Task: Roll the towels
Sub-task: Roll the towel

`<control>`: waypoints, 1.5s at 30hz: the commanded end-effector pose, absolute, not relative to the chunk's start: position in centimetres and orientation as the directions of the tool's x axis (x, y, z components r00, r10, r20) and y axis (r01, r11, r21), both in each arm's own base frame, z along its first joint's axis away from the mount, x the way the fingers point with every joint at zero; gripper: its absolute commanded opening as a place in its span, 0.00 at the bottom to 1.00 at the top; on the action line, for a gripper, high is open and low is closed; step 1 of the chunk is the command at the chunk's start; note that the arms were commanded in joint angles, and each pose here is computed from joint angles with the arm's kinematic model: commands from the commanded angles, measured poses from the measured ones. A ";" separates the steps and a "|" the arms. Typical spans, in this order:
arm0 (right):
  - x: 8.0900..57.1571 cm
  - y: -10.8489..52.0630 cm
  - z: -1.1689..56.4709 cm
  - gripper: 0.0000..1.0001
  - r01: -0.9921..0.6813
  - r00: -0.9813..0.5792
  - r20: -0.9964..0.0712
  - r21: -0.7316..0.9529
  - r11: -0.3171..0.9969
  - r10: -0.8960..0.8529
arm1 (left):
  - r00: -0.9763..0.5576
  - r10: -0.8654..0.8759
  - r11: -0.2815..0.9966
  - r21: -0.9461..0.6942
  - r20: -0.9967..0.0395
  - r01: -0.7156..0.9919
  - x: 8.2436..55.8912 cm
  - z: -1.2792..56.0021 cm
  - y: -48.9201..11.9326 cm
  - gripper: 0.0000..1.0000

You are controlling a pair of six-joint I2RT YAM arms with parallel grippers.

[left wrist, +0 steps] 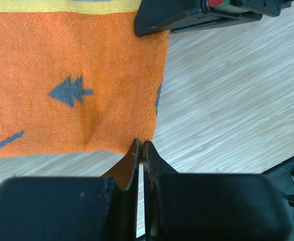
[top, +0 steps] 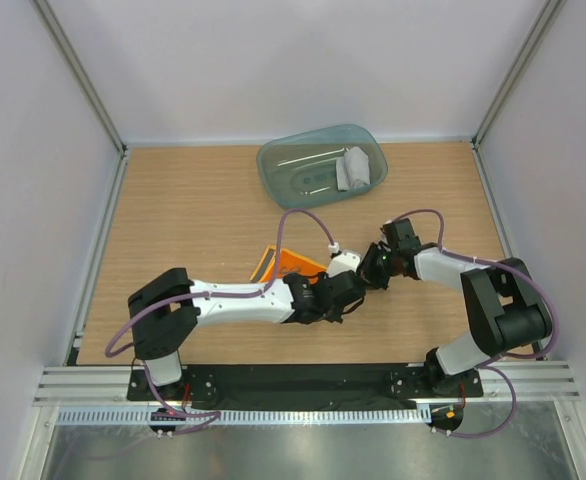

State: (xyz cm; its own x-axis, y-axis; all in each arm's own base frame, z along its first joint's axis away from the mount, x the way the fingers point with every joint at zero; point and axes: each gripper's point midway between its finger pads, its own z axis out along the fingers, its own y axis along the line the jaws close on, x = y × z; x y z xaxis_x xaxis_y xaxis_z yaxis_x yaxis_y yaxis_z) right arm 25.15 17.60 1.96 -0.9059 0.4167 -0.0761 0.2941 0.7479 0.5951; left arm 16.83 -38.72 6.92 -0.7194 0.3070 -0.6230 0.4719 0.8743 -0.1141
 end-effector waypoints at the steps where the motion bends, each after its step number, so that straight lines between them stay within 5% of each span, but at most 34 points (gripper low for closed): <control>1: 27.2 17.0 2.7 0.10 0.268 -0.896 -0.154 0.562 0.783 0.417 | -0.720 0.257 0.875 -0.161 -0.644 0.457 16.9 8.6 -38.9 0.00; 4: 27.7 16.5 3.0 0.09 0.271 -0.893 -0.171 0.535 0.800 0.417 | -0.724 0.254 0.876 -0.165 -0.641 0.453 16.8 8.5 -38.7 0.00; 5: 27.7 16.3 3.0 0.17 0.264 -0.895 -0.181 0.522 0.811 0.408 | -0.726 0.252 0.875 -0.170 -0.640 0.453 16.8 8.5 -38.7 0.00; 6: 27.9 15.8 3.2 0.44 0.271 -0.892 -0.194 0.491 0.828 0.407 | -0.730 0.246 0.875 -0.178 -0.637 0.450 16.6 8.6 -38.6 0.00; 7: 28.1 15.5 3.3 0.53 0.272 -0.892 -0.204 0.473 0.838 0.404 | -0.732 0.243 0.876 -0.180 -0.637 0.448 16.6 8.6 -38.6 0.00; 12: 29.6 12.8 5.1 0.65 0.278 -0.871 -0.302 0.349 0.895 0.388 | -0.750 0.199 0.880 -0.222 -0.631 0.421 16.4 8.9 -38.5 0.00; 28: 30.7 12.0 12.2 0.59 0.212 -0.808 -0.447 0.386 0.898 0.383 | -0.864 -0.258 0.827 -0.561 -0.432 0.034 18.3 9.1 -34.0 0.00; 37: 28.0 19.0 15.8 0.41 -0.076 -0.846 -0.475 0.560 0.825 0.244 | -0.871 -0.383 0.822 -0.545 -0.308 -0.168 19.6 6.7 -29.9 0.00; 45: 24.9 24.9 14.1 0.13 -0.221 -0.884 -0.435 0.711 0.668 0.170 | -0.867 -0.438 0.817 -0.508 -0.239 -0.273 19.3 4.4 -28.2 0.00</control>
State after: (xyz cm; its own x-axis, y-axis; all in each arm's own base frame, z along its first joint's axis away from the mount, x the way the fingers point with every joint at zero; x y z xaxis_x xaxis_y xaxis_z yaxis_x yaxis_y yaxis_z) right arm 25.50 22.48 13.66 -0.8801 0.1838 -0.4378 -0.1532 0.7628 0.6283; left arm 19.61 -28.48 4.99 -0.8689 -0.4085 -0.2795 -0.2258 0.8297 -0.5105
